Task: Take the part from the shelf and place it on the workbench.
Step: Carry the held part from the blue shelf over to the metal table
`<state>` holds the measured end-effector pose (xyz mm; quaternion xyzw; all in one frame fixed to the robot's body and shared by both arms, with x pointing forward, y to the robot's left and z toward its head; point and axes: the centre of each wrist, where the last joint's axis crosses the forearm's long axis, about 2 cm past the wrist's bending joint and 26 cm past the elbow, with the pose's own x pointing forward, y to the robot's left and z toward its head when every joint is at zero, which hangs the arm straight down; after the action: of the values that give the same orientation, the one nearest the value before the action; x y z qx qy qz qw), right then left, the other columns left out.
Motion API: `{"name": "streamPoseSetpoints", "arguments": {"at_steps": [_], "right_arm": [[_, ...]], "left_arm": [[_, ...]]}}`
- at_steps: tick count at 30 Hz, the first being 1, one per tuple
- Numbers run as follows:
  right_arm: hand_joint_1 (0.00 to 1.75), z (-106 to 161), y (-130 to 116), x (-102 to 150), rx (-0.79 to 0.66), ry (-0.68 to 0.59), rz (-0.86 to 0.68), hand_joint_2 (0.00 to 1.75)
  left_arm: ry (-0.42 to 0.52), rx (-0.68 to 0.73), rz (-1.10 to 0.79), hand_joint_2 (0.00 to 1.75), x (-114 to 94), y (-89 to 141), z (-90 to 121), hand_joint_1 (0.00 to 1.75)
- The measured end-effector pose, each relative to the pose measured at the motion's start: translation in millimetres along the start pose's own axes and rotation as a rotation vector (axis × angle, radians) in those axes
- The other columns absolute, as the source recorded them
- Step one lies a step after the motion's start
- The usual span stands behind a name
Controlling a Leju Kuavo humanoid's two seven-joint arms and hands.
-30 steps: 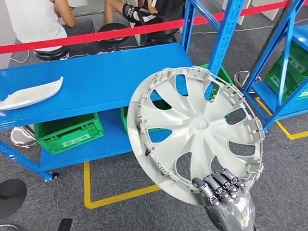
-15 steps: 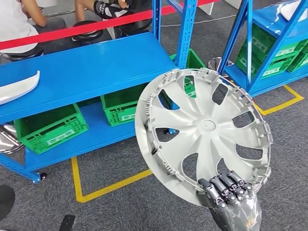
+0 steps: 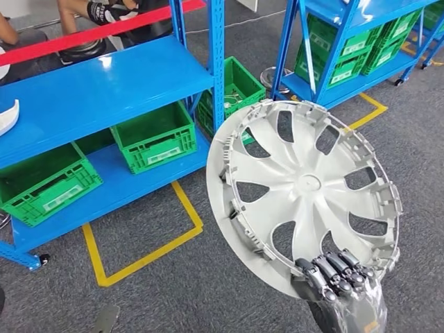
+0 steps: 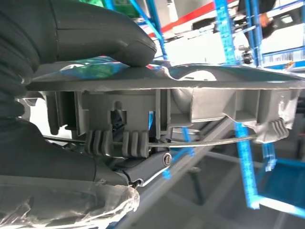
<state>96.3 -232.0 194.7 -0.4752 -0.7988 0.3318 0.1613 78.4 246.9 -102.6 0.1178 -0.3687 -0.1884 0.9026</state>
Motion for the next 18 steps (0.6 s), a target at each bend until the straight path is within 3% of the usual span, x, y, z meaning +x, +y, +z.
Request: {"name": "streamPoseSetpoints", "arguments": {"at_steps": [18], "right_arm": [[1.75, 4, -6, 2, 0.012, 0.057, 0.006, 1.75]], "left_arm": [[0.051, -0.118, 0.004, 1.75, 4, -15, 4, 0.00]]}}
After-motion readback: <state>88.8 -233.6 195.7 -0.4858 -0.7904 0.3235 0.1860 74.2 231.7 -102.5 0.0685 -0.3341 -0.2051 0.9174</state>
